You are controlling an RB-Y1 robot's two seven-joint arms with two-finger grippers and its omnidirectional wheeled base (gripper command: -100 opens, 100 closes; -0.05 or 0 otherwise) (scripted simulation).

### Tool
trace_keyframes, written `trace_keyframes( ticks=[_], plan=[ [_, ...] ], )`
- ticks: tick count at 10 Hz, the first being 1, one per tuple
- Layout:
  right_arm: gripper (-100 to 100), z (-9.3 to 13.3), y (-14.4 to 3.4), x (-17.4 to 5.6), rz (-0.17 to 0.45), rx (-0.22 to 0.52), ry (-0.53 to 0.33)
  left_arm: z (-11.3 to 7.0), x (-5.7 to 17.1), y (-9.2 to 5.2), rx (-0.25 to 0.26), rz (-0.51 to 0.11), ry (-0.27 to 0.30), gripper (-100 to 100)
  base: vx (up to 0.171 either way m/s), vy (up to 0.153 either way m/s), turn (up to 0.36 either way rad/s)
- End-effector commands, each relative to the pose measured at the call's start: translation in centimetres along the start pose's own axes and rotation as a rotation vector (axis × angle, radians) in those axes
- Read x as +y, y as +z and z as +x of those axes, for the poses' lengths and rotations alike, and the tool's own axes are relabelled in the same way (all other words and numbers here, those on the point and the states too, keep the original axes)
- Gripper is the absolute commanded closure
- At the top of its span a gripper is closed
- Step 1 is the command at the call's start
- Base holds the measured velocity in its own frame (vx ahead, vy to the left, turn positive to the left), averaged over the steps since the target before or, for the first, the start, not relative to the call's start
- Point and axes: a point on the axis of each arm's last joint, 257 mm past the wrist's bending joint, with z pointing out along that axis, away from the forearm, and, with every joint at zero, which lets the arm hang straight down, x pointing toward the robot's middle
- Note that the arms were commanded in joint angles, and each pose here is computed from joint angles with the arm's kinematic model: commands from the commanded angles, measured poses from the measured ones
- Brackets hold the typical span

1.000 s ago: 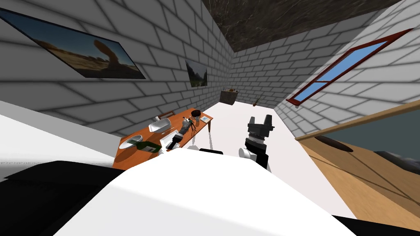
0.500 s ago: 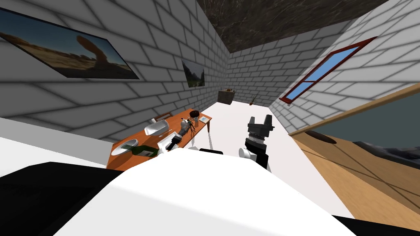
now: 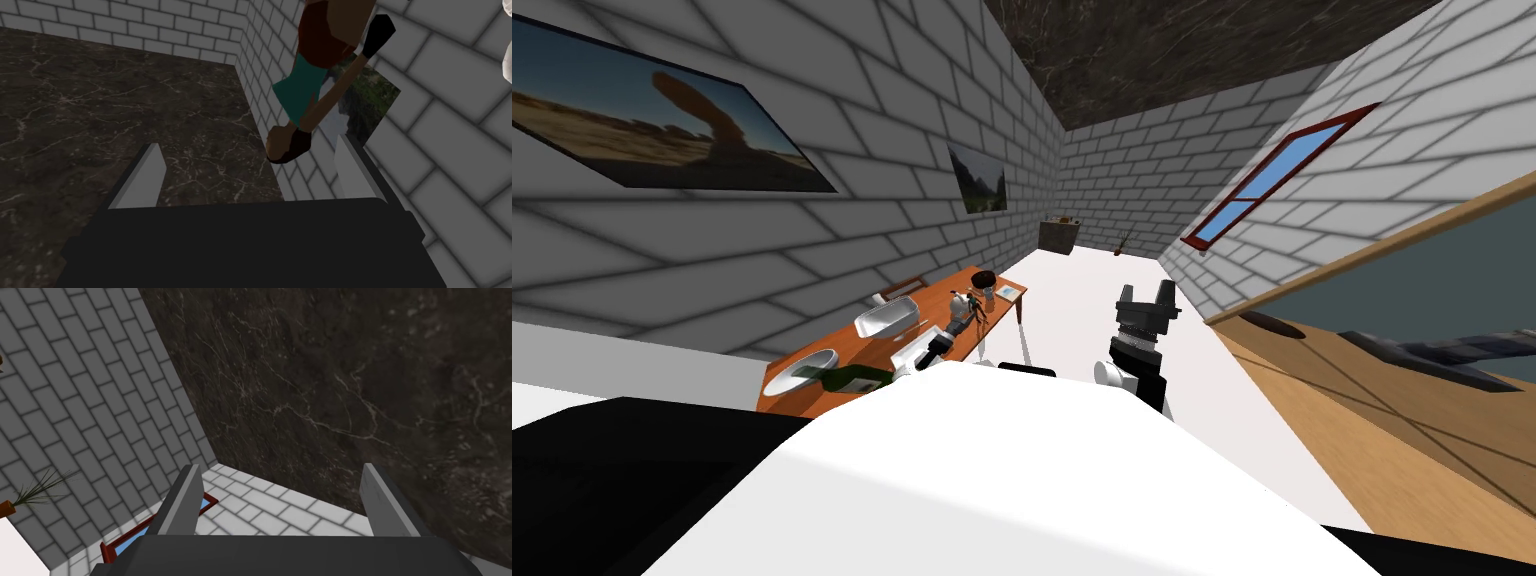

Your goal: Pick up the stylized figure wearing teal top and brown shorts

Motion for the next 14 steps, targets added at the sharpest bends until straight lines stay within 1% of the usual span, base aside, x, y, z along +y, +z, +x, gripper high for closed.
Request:
trace_keyframes(
  ticks=[1,2,3,4,5,7,8,9,10,14],
  plan=[
    [0,0.0,0.0,0.0,0.0,0.0,0.0,0.9,0.7,-0.7,0.027,-0.005,0.029,-100,0.013,0.049,-0.113],
    [0,0.0,0.0,0.0,0.0,0.0,0.0,1.3,1.0,-0.9,0.04,0.001,0.053,-100,0.029,0.069,-0.187],
    [0,0.0,0.0,0.0,0.0,0.0,0.0,1.8,1.4,-1.3,0.052,-0.011,0.049,-100,0.018,0.056,-0.055],
    [0,0.0,0.0,0.0,0.0,0.0,0.0,2.2,1.6,-1.6,0.065,-0.005,0.071,-100,0.005,0.065,-0.095],
    [0,0.0,0.0,0.0,0.0,0.0,0.0,2.6,1.9,-1.9,0.073,-0.014,0.068,-100,0.007,0.053,-0.059],
    [0,0.0,0.0,0.0,0.0,0.0,0.0,3.5,2.6,-2.7,0.104,-0.01,0.102,-100,0.028,0.062,-0.142],
    [0,0.0,0.0,0.0,0.0,0.0,0.0,3.9,2.9,-3.1,0.113,-0.019,0.099,-100,0.024,0.054,-0.069],
    [0,0.0,0.0,0.0,0.0,0.0,0.0,4.1,3.0,-3.3,0.123,-0.012,0.114,-100,0.019,0.041,-0.095],
    [0,0.0,0.0,0.0,0.0,0.0,0.0,4.4,3.3,-3.6,0.131,-0.021,0.111,-100,0.018,0.04,-0.049],
    [0,0.0,0.0,0.0,0.0,0.0,0.0,6.1,4.1,-5.4,0.188,-0.017,0.138,-100,0.041,0.05,-0.136]
  ],
)
